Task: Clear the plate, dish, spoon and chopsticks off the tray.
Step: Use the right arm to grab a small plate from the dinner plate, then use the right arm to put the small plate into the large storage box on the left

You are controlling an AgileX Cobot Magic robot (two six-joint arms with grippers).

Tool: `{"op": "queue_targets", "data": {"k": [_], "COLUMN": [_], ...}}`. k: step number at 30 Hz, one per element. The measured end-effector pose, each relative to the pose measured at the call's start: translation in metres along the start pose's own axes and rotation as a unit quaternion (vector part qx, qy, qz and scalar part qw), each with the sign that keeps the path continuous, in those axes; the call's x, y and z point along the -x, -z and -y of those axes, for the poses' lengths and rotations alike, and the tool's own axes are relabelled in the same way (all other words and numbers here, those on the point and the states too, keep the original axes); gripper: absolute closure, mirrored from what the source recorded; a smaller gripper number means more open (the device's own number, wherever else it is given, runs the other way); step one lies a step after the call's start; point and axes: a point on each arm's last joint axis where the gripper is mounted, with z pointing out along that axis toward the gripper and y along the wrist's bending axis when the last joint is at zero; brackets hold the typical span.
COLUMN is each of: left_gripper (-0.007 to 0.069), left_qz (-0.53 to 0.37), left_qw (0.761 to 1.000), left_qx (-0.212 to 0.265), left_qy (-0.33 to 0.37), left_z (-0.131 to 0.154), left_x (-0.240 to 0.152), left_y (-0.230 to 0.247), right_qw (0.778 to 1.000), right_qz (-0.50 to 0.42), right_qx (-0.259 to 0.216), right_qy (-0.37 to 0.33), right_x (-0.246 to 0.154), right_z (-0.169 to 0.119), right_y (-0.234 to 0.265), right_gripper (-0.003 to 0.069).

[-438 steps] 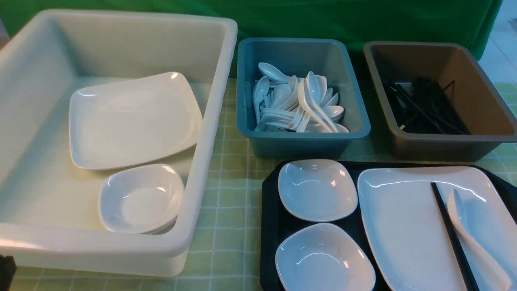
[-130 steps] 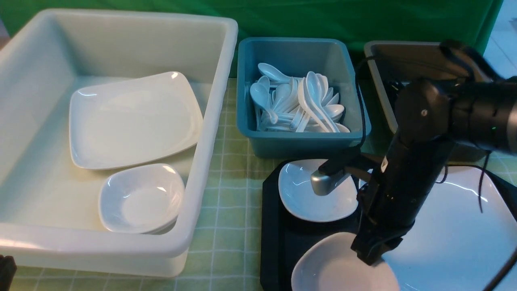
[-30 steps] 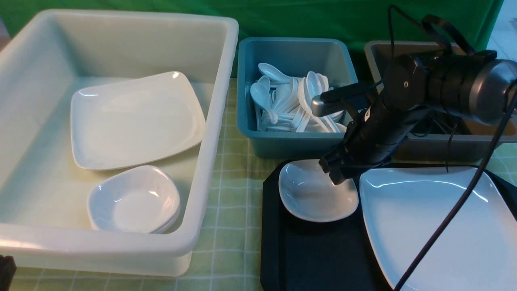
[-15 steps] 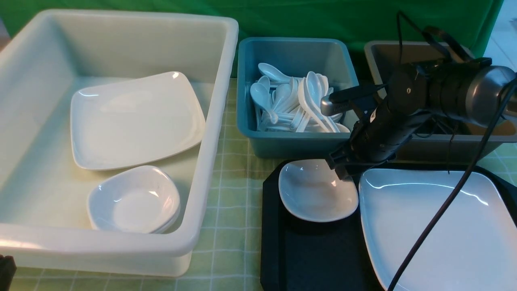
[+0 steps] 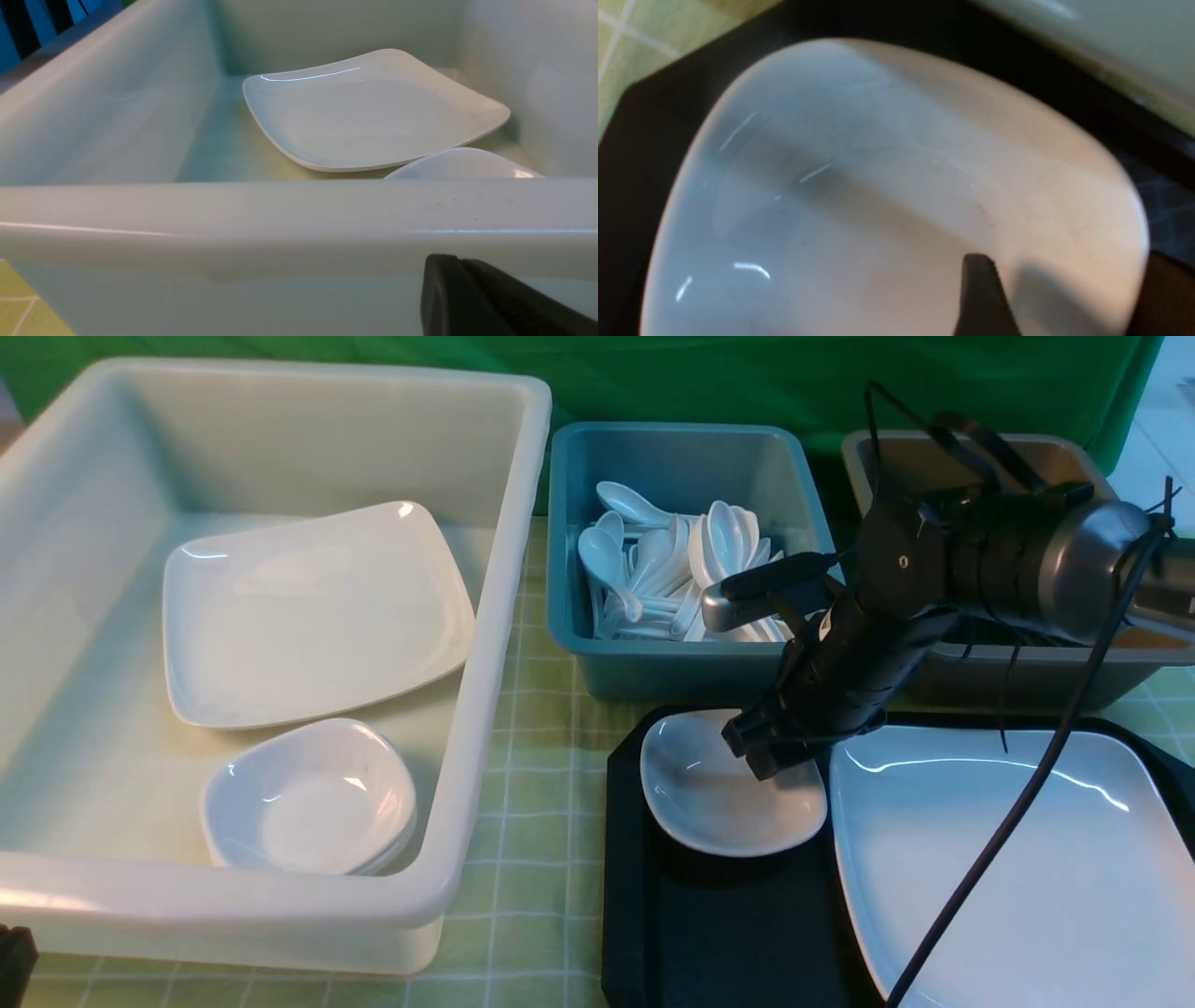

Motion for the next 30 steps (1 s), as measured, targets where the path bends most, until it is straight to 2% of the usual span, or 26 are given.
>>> {"op": "queue_targets", "data": {"k": [5,8,10,14,22,30], "left_gripper": [0.0627,0.0627,0.0627,0.0627,0.0627,0.0627], "left_qz": [0.0,0.0,0.0,0.0,0.0,0.0], "left_qw": [1.0,1.0,1.0,1.0,1.0,1.0], "left_qx": [0.0,0.0,0.0,0.0,0.0,0.0], "left_qy": [0.0,0.0,0.0,0.0,0.0,0.0], "left_z": [0.0,0.0,0.0,0.0,0.0,0.0], "left_x": [0.0,0.0,0.0,0.0,0.0,0.0], "left_y": [0.0,0.0,0.0,0.0,0.0,0.0], "right_qw": [1.0,1.0,0.999,0.999,0.998,0.997], "right_qz": [-0.026,-0.028,-0.032,-0.036,-0.005,0.045], "right_qx": [0.006,0.007,0.005,0.008,0.019,0.027], "right_qy": [0.009,0.012,0.024,0.031,0.051,0.057], "right_x": [-0.005,-0.005,-0.006,-0.007,-0.007,-0.011], "right_z": [-0.01,-0.012,-0.011,-0.012,-0.021,-0.026], "right_y": [-0.013,-0.014,-0.013,-0.006,0.059,0.119], "right_gripper": [0.0278,0.0335,0.0428,0.0453,0.0617,0.0636]}}
